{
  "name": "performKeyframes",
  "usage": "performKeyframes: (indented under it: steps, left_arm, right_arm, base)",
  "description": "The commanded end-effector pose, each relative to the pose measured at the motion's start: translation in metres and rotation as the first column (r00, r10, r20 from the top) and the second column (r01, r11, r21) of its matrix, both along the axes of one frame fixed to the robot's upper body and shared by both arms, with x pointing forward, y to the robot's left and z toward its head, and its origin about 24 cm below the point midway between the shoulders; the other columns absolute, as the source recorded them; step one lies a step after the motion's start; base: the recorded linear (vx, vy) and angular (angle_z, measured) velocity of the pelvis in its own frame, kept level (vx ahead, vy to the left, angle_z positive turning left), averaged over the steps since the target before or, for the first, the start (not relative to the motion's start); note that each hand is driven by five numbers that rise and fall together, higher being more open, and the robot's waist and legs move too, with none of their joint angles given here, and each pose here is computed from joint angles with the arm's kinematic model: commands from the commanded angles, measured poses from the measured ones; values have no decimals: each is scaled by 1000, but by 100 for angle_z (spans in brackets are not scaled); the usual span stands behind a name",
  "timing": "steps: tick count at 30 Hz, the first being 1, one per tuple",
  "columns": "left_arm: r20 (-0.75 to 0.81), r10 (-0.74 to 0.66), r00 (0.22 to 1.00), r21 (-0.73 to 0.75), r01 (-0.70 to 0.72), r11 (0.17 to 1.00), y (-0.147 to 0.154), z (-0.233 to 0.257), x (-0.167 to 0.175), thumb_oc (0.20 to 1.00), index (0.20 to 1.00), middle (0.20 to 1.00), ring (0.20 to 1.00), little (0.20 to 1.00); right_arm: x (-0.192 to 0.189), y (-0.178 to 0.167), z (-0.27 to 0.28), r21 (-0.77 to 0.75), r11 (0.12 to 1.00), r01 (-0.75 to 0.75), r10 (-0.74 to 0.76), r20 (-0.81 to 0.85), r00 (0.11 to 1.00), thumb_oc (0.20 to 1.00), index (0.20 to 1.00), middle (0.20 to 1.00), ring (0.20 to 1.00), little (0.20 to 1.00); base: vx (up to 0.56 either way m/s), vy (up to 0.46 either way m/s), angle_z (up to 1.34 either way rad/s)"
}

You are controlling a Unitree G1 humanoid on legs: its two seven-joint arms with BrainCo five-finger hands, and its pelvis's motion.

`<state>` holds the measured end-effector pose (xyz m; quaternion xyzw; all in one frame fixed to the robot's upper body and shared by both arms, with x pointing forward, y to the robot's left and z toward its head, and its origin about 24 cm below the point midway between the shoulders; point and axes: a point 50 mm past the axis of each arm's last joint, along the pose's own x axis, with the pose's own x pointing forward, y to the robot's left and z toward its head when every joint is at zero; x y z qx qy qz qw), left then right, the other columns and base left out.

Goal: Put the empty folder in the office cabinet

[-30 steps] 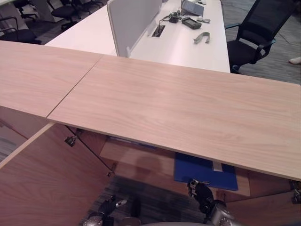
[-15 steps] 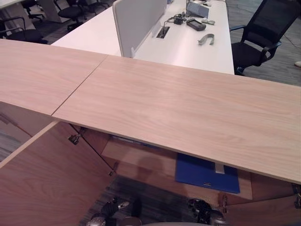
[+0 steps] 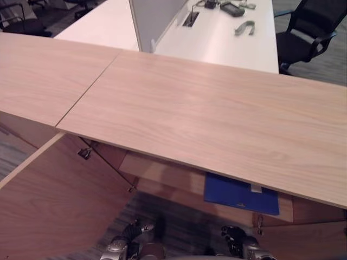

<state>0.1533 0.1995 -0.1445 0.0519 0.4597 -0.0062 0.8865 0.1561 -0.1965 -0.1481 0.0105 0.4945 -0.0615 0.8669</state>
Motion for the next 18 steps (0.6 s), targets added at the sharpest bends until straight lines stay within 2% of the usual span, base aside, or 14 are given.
performKeyframes:
  steps: [1, 7, 18]
  left_arm:
    - [121, 28, 992, -8, -27, 1000, -1, 17, 37, 1000, 1000, 1000, 1000, 1000]
    - [178, 50, 983, -17, -47, 999, -1, 26, 53, 1000, 1000, 1000, 1000, 1000]
    - [174, 28, 984, 4, -29, 1000, -2, 27, 56, 1000, 1000, 1000, 1000, 1000]
  right_arm:
    - [28, 1, 12, 6, 998, 57, -57, 87, 995, 200, 200, 200, 200, 200]
    - [61, -6, 30, -5, 994, 113, -110, 179, 978, 200, 200, 200, 200, 200]
    - [113, -17, 68, 12, 982, 190, -183, 336, 924, 200, 200, 200, 200, 200]
  base:
    - [-122, 21, 2]
    - [-67, 15, -2]
    - [5, 1, 2]
